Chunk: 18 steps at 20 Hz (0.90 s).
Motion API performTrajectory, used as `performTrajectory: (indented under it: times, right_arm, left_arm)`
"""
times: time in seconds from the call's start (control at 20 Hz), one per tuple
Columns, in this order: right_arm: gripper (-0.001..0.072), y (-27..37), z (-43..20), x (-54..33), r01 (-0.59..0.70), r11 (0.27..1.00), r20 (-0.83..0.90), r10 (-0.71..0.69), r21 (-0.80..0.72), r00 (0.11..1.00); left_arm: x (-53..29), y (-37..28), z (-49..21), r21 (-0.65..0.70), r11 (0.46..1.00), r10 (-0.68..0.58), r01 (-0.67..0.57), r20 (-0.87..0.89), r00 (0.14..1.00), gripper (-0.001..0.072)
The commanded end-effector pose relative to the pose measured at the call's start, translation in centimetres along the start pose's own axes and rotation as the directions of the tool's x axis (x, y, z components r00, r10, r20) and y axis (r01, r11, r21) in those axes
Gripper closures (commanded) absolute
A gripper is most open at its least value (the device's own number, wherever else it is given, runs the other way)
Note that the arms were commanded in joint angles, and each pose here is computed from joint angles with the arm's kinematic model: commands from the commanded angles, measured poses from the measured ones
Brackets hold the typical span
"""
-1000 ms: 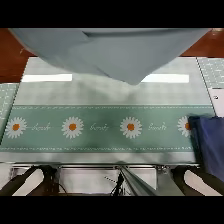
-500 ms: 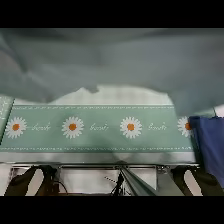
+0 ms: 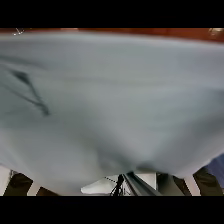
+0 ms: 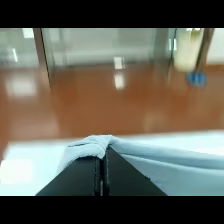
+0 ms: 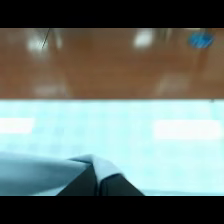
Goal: Fold the shirts.
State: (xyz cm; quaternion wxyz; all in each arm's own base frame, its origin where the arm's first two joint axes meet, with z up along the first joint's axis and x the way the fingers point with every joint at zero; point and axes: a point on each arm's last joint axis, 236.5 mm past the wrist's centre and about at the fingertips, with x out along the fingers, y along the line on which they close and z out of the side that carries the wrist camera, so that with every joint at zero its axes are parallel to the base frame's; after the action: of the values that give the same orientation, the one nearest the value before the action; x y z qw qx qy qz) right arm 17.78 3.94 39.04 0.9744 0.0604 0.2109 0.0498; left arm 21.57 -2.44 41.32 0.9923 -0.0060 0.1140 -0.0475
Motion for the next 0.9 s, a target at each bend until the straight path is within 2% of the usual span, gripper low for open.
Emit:
performTrajectory:
  times: [0.0,0.2,0.4,0.55,0.7,0.85]
  right_arm:
    - [0.0687,-0.9,-4.6,9.2,-0.107,0.989,-0.144,0.122,0.105,0.982]
    - [0.0687,-5.0,-9.9,21.3,-0.089,0.965,-0.285,0.16,0.248,0.945]
    - [0.0687,-7.1,-13.0,32.1,-0.121,0.91,-0.337,0.266,0.396,0.903]
    - [0.0687,-9.7,-14.3,39.6,-0.092,0.863,-0.321,0.281,0.496,0.905]
    - [0.0687,-9.8,-14.5,44.8,-0.116,0.753,-0.26,0.362,0.648,0.895]
    - [0.0687,-10.2,-15.7,47.4,-0.114,0.724,-0.276,0.397,0.68,0.875]
  left_arm:
    - [9.2,1.1,-8.4,-0.086,0.996,-0.036,0.016,-0.233,0.972,0.0681]
    - [20.5,2.1,-16.0,-0.216,0.976,-0.095,0.008,-0.396,0.914,0.0681]
    - [30.1,3.2,-21.3,-0.353,0.935,-0.13,-0.033,-0.428,0.895,0.0681]
    - [35.2,3.5,-25.7,-0.508,0.855,-0.159,-0.101,-0.443,0.882,0.068]
    - [38.4,3.1,-29.8,-0.623,0.768,-0.202,-0.152,-0.46,0.865,0.068]
    - [39.2,2.8,-33.1,-0.642,0.743,-0.227,-0.191,-0.509,0.83,0.0679]
